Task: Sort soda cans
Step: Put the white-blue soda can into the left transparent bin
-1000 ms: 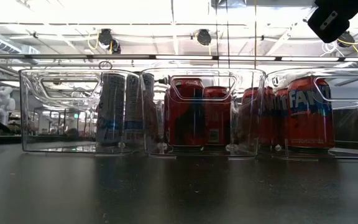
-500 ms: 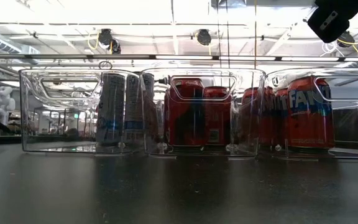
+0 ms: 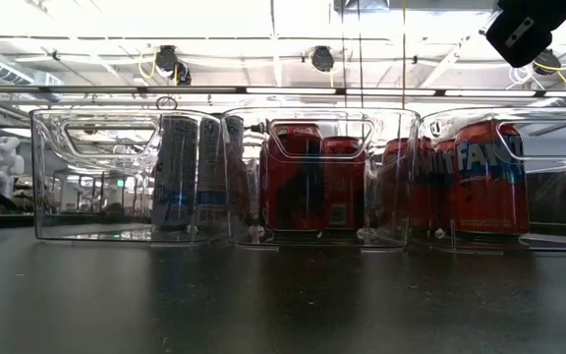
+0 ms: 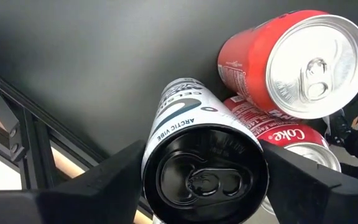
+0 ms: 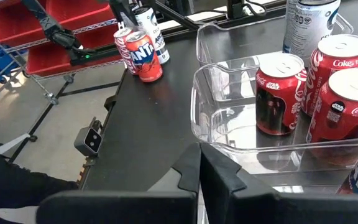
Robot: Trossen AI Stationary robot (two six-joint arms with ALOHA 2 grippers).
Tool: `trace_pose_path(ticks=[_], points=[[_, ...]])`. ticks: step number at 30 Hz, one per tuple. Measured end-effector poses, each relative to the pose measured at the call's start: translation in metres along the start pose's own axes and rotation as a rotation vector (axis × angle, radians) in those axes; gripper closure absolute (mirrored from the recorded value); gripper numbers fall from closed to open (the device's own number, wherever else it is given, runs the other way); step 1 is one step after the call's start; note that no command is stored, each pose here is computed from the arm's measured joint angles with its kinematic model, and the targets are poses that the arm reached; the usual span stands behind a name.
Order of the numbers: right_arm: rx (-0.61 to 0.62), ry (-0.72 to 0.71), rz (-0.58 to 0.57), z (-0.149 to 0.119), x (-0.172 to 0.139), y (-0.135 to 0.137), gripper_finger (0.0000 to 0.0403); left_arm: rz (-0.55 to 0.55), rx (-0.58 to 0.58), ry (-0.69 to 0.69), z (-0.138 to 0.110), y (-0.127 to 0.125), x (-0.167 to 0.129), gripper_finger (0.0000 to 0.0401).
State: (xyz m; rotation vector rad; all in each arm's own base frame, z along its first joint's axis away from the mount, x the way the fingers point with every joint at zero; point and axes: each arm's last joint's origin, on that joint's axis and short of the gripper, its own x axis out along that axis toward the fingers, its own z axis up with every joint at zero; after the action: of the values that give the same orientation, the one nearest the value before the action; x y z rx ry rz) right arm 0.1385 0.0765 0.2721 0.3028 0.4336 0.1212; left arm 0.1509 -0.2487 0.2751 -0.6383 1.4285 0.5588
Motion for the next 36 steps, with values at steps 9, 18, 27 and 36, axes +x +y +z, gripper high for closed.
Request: trace_pose_path(ticks=[9,18,27,36], points=[[0.000,0.000,0.000,0.000,0.000,0.000,0.0402,0.016,-0.010,0.012,0.002,0.001,0.000,0.0115],[0.013,-0.012,-0.019,0.001,0.000,0.000,0.0402,0.129,-0.051,0.048,0.018,0.027,-0.019,0.0116],[0.025,-0.044,-0.063,0.002,0.000,-0.002,0.0402,0.054,-0.099,-0.045,0.051,0.064,-0.054,0.0116],[0.041,-0.076,-0.119,0.003,0.000,-0.003,0.0402,-0.091,-0.081,-0.244,0.092,0.108,-0.089,0.0116]])
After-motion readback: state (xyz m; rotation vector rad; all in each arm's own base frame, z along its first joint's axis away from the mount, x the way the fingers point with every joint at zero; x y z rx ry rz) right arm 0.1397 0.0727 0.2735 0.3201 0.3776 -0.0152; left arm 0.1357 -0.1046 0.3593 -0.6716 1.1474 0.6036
